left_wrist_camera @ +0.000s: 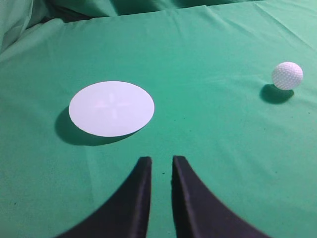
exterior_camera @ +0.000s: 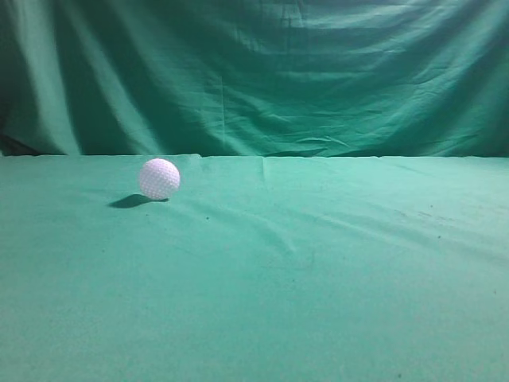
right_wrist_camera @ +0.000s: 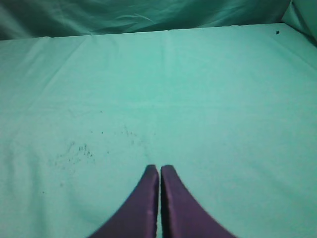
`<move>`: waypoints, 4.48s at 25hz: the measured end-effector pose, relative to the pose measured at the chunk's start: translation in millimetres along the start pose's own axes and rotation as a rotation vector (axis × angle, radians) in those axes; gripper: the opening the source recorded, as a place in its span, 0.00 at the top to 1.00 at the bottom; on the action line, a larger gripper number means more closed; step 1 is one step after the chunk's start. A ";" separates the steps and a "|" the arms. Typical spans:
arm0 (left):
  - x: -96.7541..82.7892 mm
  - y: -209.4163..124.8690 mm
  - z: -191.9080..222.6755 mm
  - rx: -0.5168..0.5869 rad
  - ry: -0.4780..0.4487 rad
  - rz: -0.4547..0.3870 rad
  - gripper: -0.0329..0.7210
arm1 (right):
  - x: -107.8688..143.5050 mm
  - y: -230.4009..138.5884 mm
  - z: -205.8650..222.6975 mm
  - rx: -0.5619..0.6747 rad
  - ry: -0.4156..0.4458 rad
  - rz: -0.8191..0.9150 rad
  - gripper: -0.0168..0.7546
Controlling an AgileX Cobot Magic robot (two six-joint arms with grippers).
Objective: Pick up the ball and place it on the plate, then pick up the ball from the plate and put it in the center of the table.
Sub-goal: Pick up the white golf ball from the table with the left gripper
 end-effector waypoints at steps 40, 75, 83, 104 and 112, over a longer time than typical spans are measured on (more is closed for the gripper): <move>-4.8 133.3 -10.8 -0.092 -0.108 -0.229 0.87 | 0.0 0.0 0.0 0.000 0.000 0.000 0.98; -163.8 68.5 246.3 0.799 -0.490 0.276 0.72 | 0.0 0.0 0.0 0.000 0.000 0.000 0.98; -169.2 56.7 260.8 0.840 -0.449 0.190 0.10 | 0.0 0.0 0.0 0.000 0.000 0.000 0.98; -176.7 29.8 286.2 0.892 -0.440 0.211 0.47 | 0.0 0.0 0.0 0.000 0.000 0.000 0.98; -173.7 57.1 288.8 0.909 -0.439 0.269 0.55 | 0.0 0.0 0.0 0.000 0.000 0.000 0.98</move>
Point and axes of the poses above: a point on each arm's last joint axis where the gripper is mounted, z pointing out along that axis toward the gripper, x along the wrist's bending axis when the last joint is at zero, y = z × x, the point moved 8 cm from there along z, pointing out along that axis toward the gripper, and after that the axes turned 2 degrees about z, right-handed, at the moved point
